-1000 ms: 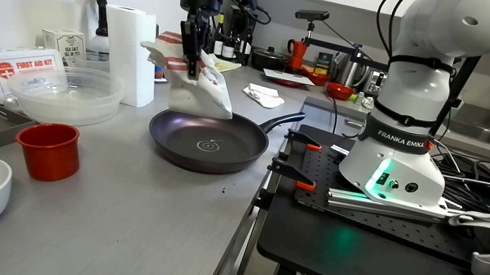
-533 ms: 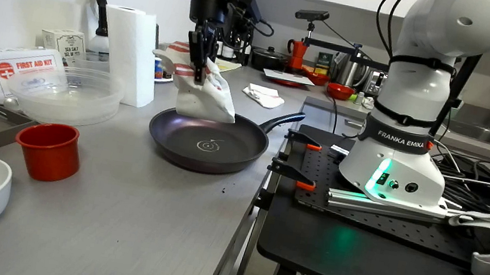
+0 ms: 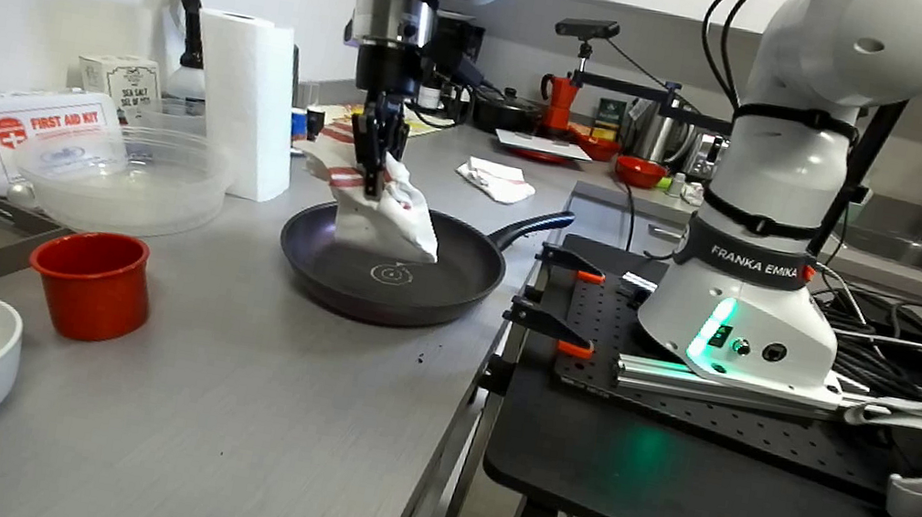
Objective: Wipe the pan using the towel
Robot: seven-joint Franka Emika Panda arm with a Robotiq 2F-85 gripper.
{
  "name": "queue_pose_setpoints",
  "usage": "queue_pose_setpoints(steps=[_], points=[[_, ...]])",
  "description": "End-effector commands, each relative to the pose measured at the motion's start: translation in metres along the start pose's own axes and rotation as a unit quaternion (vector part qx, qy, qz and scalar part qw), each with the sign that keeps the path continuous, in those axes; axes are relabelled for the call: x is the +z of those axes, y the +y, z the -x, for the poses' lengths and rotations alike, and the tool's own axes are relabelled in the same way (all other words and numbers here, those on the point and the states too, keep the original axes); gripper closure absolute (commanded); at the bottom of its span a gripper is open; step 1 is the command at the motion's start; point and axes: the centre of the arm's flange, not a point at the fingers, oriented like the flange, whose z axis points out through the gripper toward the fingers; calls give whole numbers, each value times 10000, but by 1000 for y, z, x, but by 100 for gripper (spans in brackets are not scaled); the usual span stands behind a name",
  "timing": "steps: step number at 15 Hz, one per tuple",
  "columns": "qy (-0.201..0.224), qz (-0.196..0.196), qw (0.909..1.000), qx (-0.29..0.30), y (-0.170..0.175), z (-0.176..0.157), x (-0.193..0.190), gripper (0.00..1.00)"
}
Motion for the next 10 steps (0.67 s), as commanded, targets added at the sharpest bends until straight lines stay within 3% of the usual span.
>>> queue_pose_setpoints(steps=[1, 10], points=[[127, -51, 9999, 34, 7, -9, 23, 94], [219, 56, 9997, 118, 16, -12, 72, 94]])
